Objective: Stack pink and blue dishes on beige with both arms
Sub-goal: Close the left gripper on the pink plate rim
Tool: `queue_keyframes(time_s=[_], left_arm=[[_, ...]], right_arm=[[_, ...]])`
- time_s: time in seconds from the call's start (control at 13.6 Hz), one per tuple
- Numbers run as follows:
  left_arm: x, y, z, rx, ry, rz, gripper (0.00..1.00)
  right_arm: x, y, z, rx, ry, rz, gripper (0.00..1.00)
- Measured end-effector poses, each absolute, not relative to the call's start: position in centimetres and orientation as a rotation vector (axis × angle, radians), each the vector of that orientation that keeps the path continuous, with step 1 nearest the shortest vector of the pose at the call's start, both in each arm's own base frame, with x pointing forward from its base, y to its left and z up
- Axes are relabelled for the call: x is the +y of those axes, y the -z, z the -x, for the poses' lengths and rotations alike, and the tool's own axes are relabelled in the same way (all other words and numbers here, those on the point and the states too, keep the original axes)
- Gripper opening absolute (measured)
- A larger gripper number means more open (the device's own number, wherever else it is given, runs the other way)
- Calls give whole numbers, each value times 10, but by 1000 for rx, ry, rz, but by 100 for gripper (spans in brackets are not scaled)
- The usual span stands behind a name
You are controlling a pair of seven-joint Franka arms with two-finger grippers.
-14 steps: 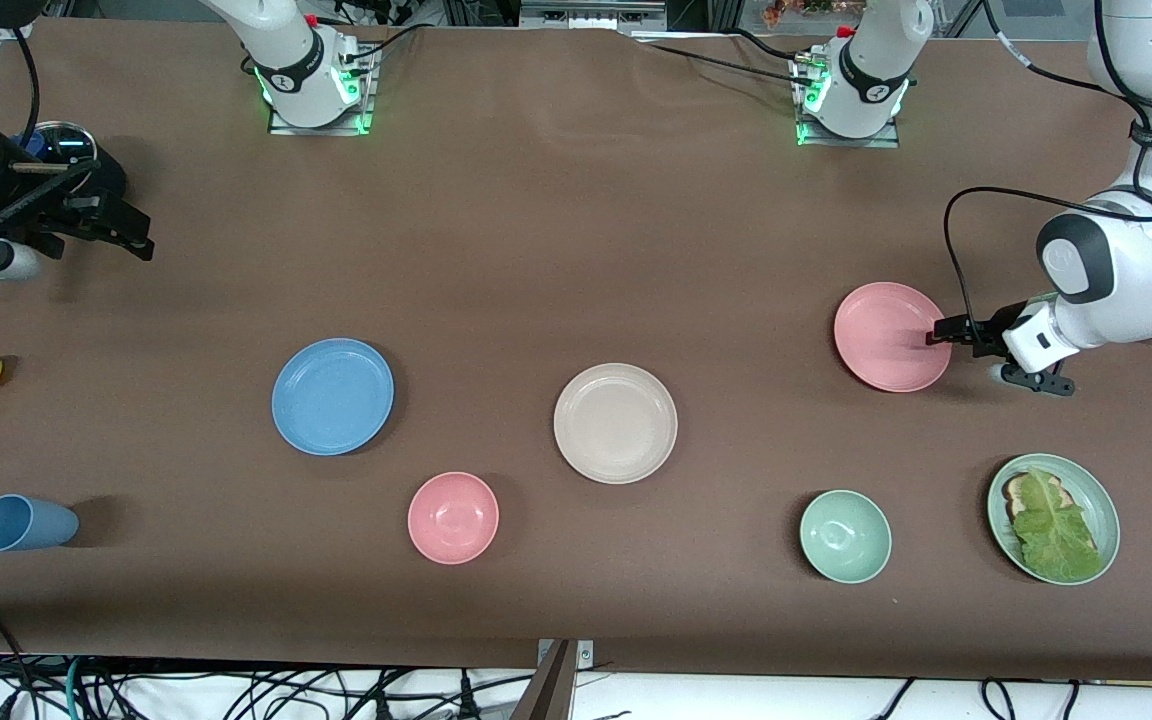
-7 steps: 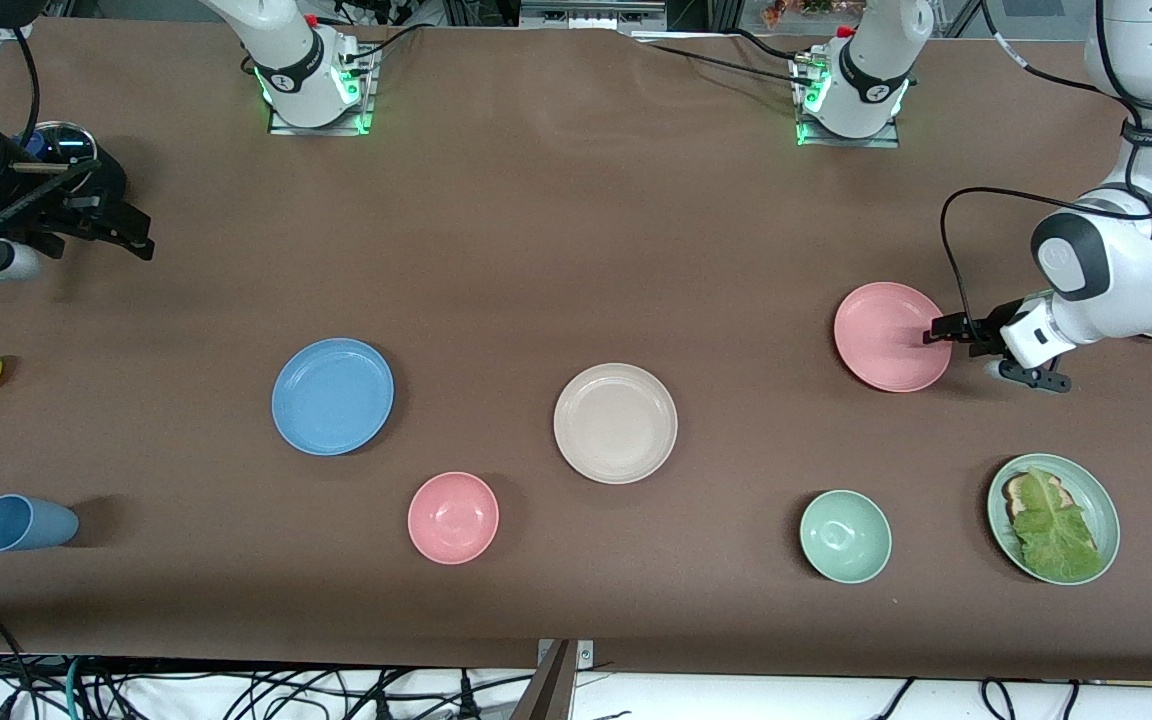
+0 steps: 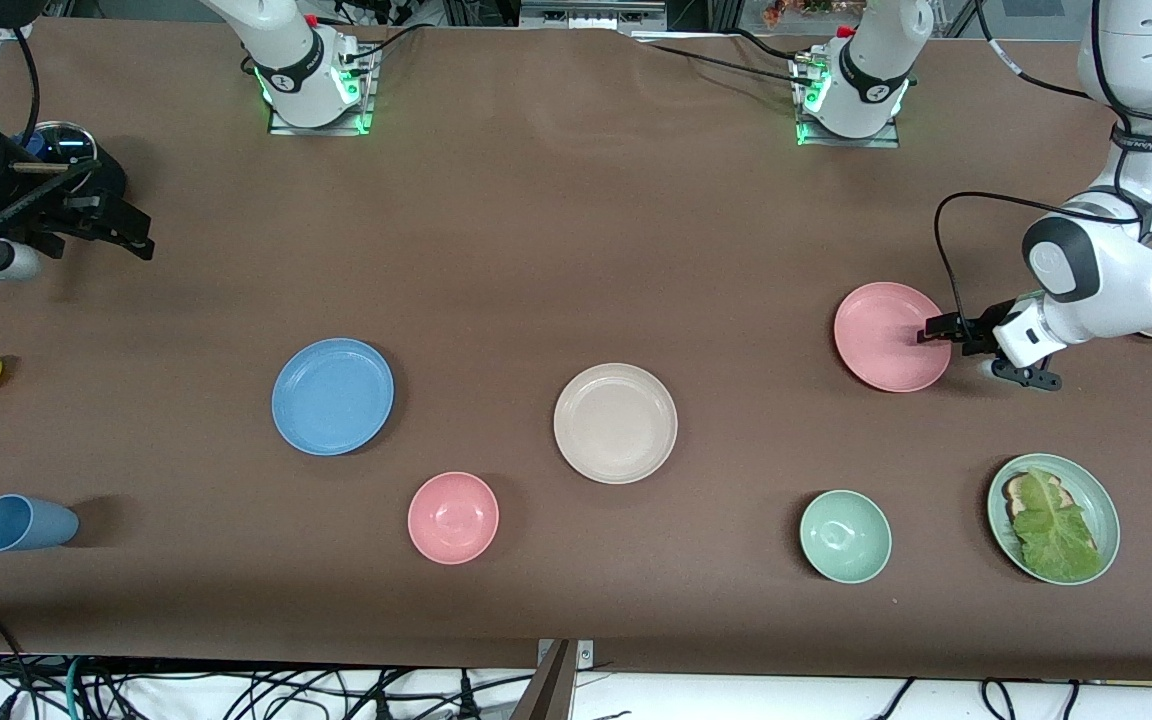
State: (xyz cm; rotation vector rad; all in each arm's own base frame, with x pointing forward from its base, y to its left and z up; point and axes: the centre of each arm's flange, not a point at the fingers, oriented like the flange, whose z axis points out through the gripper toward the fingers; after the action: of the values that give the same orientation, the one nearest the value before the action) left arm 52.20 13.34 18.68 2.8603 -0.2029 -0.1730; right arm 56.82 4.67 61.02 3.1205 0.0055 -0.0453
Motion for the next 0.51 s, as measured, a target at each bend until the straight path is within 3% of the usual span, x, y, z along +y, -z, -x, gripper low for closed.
queue_keyframes(time_s=[0.51], left_arm=[[132, -187, -523, -209, 170, -2861, 100]], right_arm=[[51, -610, -568, 18, 45, -3120, 100]])
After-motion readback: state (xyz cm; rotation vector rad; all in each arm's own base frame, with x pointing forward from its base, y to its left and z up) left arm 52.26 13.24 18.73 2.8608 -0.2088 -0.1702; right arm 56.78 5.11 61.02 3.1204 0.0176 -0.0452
